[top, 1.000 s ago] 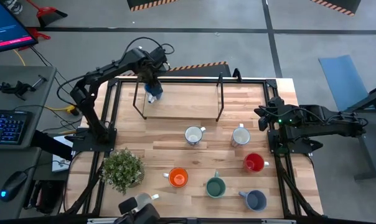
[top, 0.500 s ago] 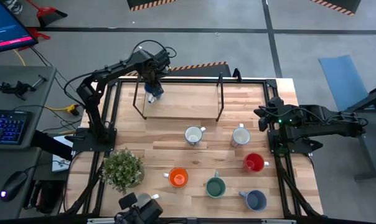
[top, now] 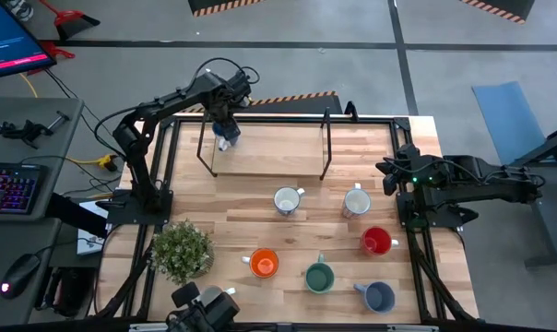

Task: Place coffee mugs
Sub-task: Put the blue mug on the shelf

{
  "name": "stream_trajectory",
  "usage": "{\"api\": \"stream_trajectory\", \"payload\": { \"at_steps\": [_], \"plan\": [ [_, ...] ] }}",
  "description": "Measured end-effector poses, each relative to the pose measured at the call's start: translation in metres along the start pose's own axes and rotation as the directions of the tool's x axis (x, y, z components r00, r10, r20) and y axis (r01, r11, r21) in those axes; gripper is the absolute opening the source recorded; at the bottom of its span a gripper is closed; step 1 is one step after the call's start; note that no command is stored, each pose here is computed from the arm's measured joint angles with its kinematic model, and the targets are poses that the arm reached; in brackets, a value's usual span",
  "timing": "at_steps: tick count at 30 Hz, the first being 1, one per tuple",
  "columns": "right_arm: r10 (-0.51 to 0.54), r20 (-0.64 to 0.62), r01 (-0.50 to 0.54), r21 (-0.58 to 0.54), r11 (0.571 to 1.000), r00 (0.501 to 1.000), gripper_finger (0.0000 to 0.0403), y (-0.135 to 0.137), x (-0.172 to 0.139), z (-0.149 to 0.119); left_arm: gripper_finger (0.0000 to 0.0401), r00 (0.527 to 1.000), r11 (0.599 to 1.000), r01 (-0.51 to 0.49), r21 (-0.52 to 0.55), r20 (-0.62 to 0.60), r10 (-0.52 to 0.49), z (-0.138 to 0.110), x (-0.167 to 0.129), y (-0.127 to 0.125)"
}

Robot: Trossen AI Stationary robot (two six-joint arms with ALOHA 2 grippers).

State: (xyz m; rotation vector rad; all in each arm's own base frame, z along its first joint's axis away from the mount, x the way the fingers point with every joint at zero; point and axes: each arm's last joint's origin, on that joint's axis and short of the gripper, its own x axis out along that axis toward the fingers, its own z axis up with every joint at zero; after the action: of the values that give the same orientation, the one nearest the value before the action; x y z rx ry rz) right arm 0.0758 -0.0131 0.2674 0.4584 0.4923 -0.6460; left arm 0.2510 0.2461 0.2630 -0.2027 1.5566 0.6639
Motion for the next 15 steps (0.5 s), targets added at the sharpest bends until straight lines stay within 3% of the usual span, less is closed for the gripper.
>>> {"api": "stream_trajectory", "payload": {
  "at_steps": [15],
  "plan": [
    [0.006, -0.005, -0.006, -0.004, 1.000, 1.000, 0.0000, 0.0002, 0.0000, -0.0001, 0.0074, 1.000, 1.000, -0.020, 0.005, 0.004, 0.020, -0.0003, -0.0014, 0.0009]
  ]
}}
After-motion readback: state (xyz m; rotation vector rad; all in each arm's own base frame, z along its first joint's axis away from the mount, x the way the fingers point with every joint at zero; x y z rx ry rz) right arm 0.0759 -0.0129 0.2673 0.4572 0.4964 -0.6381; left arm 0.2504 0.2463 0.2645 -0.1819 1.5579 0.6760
